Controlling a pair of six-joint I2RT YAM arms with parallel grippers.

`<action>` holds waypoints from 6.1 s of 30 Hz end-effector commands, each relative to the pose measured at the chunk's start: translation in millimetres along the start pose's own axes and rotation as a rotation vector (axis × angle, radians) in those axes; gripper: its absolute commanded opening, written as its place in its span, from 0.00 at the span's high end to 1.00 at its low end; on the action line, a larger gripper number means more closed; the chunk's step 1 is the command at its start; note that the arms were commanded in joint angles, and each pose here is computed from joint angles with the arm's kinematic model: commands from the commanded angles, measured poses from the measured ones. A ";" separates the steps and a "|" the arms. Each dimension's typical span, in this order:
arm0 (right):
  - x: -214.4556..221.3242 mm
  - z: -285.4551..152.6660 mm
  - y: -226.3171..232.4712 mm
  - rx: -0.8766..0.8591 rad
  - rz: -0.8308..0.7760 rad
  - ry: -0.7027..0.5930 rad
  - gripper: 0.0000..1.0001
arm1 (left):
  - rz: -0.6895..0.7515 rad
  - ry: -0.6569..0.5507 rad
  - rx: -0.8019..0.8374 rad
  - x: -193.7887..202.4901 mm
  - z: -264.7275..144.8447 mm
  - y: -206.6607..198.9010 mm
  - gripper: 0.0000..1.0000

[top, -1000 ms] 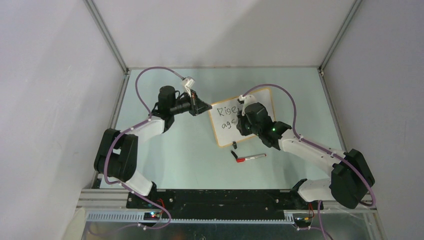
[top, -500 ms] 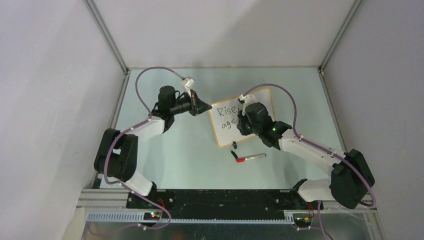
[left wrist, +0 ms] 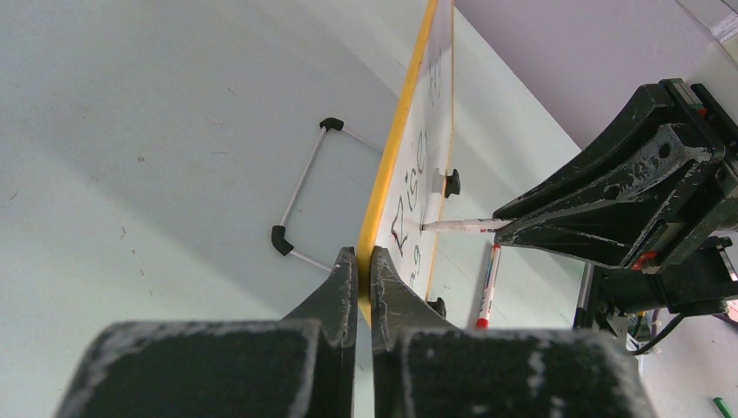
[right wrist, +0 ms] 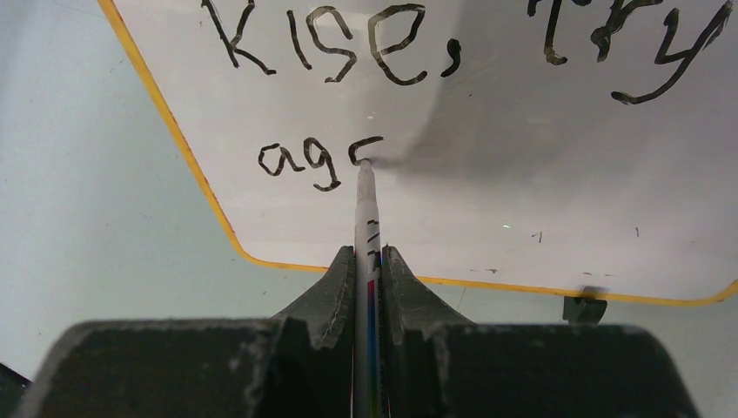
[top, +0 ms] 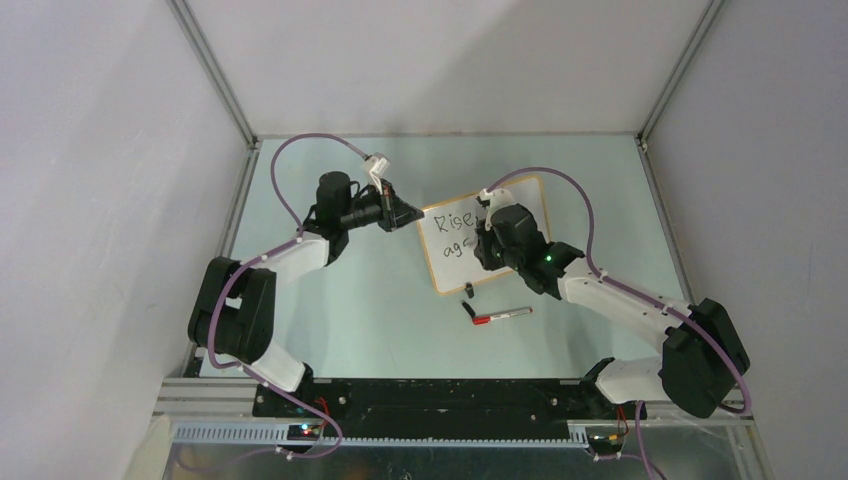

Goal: Write a sentence on the whiteboard

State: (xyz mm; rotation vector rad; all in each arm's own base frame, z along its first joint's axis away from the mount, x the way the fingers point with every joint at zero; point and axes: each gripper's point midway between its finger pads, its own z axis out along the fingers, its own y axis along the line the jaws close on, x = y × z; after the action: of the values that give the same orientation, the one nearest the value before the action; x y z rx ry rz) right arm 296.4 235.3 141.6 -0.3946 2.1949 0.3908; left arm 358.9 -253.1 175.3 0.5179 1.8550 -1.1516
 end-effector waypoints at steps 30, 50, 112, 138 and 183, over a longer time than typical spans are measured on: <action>-36.7 -2.1 -6.0 0.033 0.008 -0.096 1.00 | 0.053 0.008 0.003 -4.7 1.6 -7.7 0.97; -13.1 -0.7 -7.3 0.049 -0.006 -0.024 1.00 | 0.052 0.010 0.001 -4.0 1.8 -7.4 0.98; -42.6 -22.1 -11.1 0.032 0.034 -0.162 1.00 | 0.048 0.005 0.001 -4.8 1.3 -7.8 0.98; -41.3 -4.3 -16.2 0.062 0.039 -0.143 1.00 | 0.052 0.011 -0.002 -3.1 2.0 -6.3 0.98; -39.6 -4.4 -18.5 0.076 0.026 -0.138 1.00 | 0.052 0.010 -0.004 -2.8 1.4 -6.2 0.98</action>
State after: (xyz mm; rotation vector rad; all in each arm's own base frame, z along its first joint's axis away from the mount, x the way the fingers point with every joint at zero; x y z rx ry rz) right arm 313.7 221.0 156.1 -0.3082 2.1285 0.3477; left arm 358.1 -253.3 175.8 0.5212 1.8561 -1.1424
